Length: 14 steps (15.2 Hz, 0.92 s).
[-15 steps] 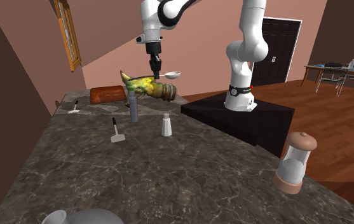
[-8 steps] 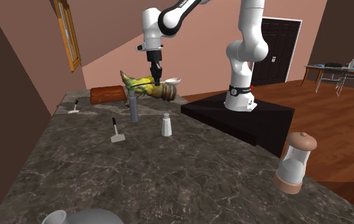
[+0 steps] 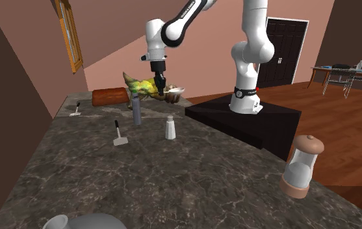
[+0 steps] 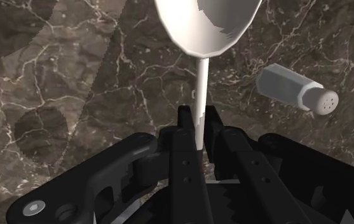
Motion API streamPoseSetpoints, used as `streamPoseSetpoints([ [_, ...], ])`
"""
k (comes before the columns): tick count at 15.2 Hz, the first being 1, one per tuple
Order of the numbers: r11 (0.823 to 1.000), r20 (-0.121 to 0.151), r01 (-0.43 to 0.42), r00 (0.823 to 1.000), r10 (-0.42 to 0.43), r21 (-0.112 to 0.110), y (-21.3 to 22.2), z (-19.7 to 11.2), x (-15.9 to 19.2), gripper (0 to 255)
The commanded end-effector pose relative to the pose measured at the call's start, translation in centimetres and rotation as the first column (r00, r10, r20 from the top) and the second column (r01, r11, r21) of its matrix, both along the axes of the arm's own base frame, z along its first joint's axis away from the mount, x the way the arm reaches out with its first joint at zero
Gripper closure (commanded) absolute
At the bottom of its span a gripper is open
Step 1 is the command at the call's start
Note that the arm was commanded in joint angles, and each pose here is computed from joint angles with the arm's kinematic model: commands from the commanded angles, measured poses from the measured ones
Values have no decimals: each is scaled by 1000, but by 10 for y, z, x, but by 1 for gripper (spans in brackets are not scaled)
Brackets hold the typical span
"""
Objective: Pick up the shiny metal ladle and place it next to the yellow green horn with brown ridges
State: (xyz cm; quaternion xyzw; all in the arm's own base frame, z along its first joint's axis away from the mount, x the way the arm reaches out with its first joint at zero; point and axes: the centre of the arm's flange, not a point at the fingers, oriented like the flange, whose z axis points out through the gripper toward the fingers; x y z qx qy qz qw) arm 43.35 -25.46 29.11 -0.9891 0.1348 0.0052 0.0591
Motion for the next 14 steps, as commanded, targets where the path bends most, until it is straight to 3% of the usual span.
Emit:
streamPoseSetpoints([
  [1, 1000, 0, 0, 1000, 0, 0, 0, -11, 0, 255],
  [14, 1000, 0, 0, 1000, 0, 0, 0, -80, 0, 255],
])
